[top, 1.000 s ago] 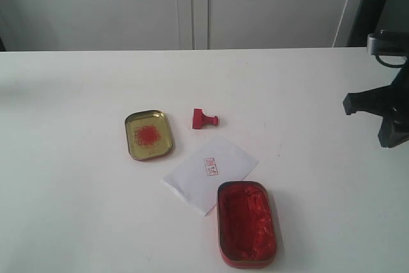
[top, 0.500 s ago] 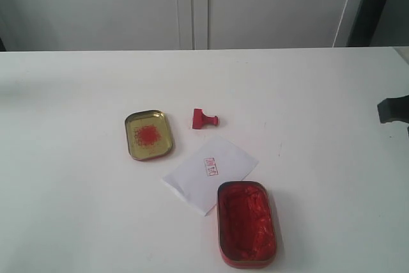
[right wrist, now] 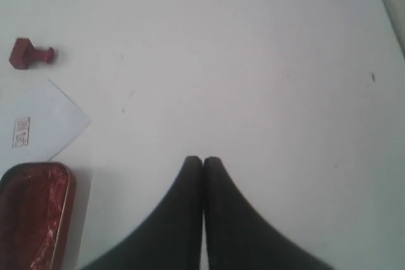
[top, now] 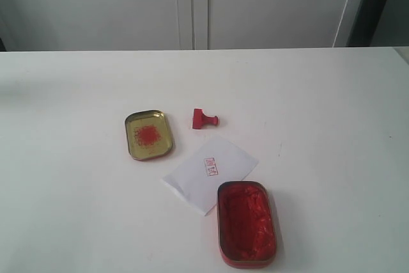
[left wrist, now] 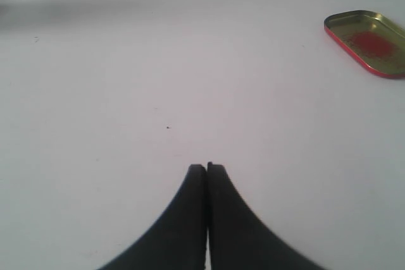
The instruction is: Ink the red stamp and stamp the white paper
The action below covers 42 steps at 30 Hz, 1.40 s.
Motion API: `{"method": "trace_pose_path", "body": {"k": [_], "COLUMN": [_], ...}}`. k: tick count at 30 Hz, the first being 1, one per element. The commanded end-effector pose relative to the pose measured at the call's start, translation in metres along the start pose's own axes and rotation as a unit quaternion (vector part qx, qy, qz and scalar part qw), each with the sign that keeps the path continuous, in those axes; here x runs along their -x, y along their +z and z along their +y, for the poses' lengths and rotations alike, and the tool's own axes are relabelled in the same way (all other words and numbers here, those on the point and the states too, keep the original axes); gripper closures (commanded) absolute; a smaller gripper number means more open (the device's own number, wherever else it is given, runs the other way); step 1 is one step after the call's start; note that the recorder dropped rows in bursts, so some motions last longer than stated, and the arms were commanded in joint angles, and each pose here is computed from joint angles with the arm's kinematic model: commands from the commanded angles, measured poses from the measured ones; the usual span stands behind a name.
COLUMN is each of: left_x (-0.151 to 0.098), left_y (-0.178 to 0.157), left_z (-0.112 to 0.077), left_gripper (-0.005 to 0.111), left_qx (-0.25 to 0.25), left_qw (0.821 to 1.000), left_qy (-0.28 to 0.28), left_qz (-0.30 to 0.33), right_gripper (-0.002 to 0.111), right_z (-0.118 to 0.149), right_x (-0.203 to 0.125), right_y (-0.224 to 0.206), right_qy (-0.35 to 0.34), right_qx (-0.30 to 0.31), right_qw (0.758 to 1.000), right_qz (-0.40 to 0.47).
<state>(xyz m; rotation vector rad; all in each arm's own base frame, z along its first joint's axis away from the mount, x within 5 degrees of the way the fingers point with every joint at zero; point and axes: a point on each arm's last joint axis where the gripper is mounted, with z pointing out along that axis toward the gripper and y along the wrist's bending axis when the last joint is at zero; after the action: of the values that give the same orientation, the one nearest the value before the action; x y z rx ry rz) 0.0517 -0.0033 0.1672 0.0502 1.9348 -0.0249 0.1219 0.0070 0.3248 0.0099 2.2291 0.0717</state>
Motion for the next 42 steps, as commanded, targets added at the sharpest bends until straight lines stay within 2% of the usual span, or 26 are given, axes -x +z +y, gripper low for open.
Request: {"method": "trace_pose_path", "body": {"k": [1, 11, 42], "left_x": [-0.001, -0.001, -0.001], "left_y": [0.000, 0.000, 0.000], "left_z": [0.000, 0.000, 0.000], "left_gripper": [0.107, 0.107, 0.107], "left_qx": [0.000, 0.000, 0.000], "left_qw": [1.000, 1.000, 1.000], "left_qy": [-0.001, -0.001, -0.001], "left_qz": [-0.002, -0.002, -0.002], "right_gripper": [0.108, 0.108, 0.108], "right_z": [-0.002, -0.004, -0.004], "right_x": [-0.011, -0.033, -0.039], "right_y": [-0.019, -0.029, -0.024], "right_qy": [-0.011, -0.017, -0.015], "right_qx": [-0.006, -0.002, -0.002], "right_qw": [0.998, 0.982, 0.985], "right_qz": [-0.060, -0.188, -0.171]}}
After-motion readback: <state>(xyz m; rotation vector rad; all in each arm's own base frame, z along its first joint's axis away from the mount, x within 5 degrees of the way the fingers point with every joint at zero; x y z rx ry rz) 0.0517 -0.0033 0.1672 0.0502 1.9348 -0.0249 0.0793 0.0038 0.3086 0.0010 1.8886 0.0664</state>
